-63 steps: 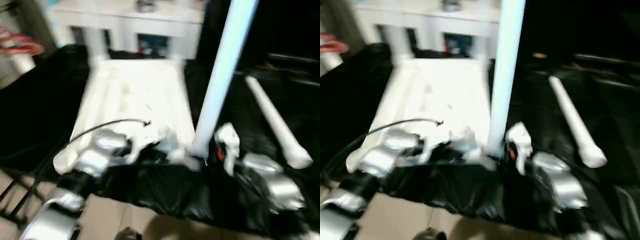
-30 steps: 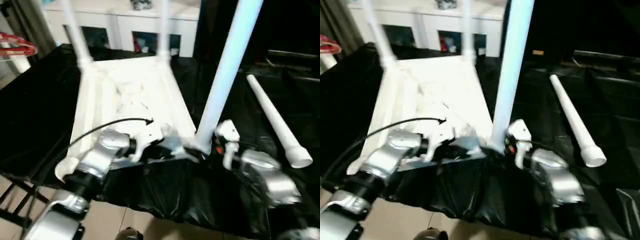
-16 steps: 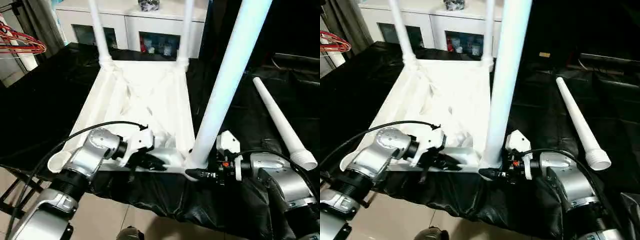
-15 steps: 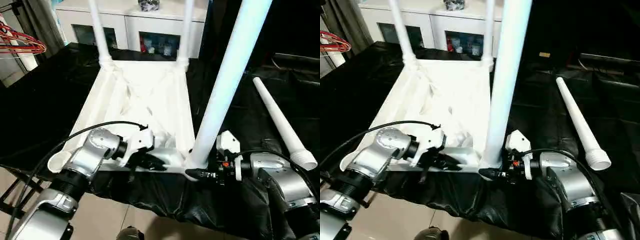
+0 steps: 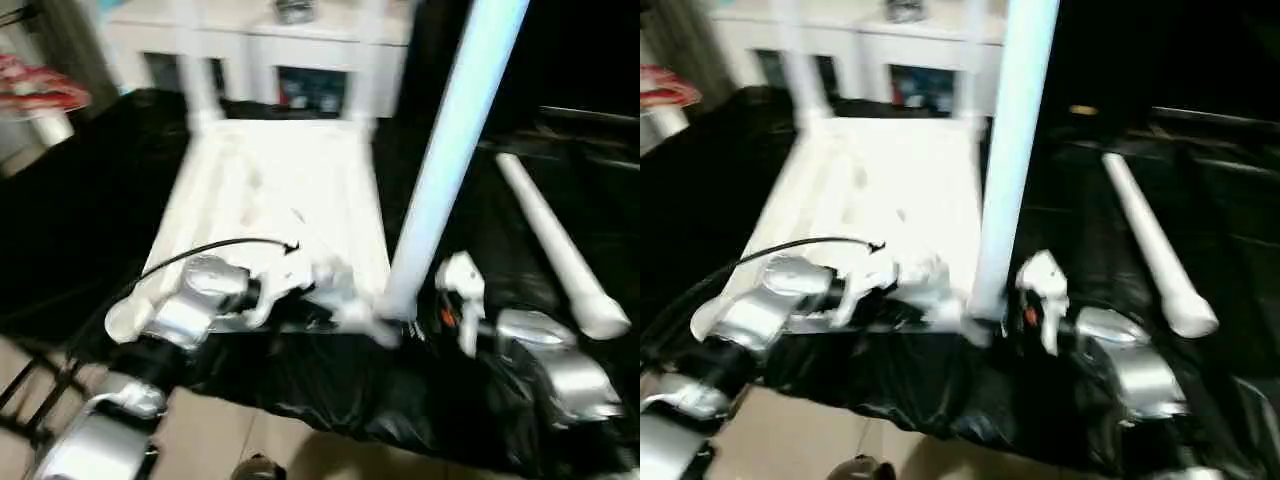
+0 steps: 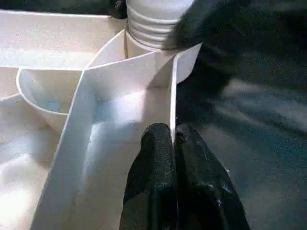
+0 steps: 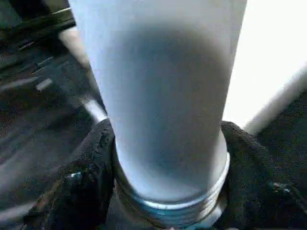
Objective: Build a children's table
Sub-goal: Rotate leg to tighten
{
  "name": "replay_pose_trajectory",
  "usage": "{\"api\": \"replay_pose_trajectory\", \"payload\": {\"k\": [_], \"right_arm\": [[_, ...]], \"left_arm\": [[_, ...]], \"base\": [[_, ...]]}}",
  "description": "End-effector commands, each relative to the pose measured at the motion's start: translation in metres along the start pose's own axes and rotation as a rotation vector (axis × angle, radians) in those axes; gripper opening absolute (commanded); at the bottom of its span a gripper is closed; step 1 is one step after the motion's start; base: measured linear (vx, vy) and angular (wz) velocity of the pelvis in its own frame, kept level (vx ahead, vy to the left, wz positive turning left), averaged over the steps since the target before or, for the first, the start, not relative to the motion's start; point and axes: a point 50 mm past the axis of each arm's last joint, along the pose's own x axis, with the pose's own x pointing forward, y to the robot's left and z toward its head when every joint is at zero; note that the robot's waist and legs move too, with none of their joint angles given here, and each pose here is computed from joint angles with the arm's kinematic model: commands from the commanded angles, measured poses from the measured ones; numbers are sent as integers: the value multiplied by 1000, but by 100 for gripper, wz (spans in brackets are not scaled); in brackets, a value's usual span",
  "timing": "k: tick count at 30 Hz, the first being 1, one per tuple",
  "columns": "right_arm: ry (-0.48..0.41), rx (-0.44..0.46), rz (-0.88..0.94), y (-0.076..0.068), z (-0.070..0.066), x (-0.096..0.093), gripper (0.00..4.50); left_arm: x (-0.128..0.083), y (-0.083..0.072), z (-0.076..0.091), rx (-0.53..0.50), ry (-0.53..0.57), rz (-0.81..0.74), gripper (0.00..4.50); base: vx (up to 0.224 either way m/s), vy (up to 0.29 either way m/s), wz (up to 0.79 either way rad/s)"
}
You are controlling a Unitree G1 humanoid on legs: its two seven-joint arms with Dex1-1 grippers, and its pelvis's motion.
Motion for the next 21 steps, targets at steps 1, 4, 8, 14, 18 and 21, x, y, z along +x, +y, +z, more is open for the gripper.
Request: {"api": "replay_pose_trajectory", "payload": {"k": [1, 4, 8, 14, 18, 21], "right_arm": [[-7, 8, -3, 10, 0, 18, 274], [-28, 55, -168, 10, -3, 35, 274], [-39, 122, -316, 13, -4, 53, 274], [-77, 99, -311, 19, 0, 60, 365], [-83, 57, -288, 16, 2, 55, 392], [-82, 4, -200, 13, 5, 44, 392]], "left_arm": [[8, 7, 28, 53, -81, 64, 0], [25, 10, 39, 17, -103, 168, 0], [40, 10, 47, 8, -111, 251, 0], [47, -2, 48, 26, -128, 176, 0], [42, -4, 44, 46, -124, 138, 0], [33, -5, 39, 77, -119, 78, 0]], "base": [[0, 0, 0], [0, 0, 0], [0, 0, 0], [0, 0, 0], [0, 0, 0], [0, 0, 0]]}}
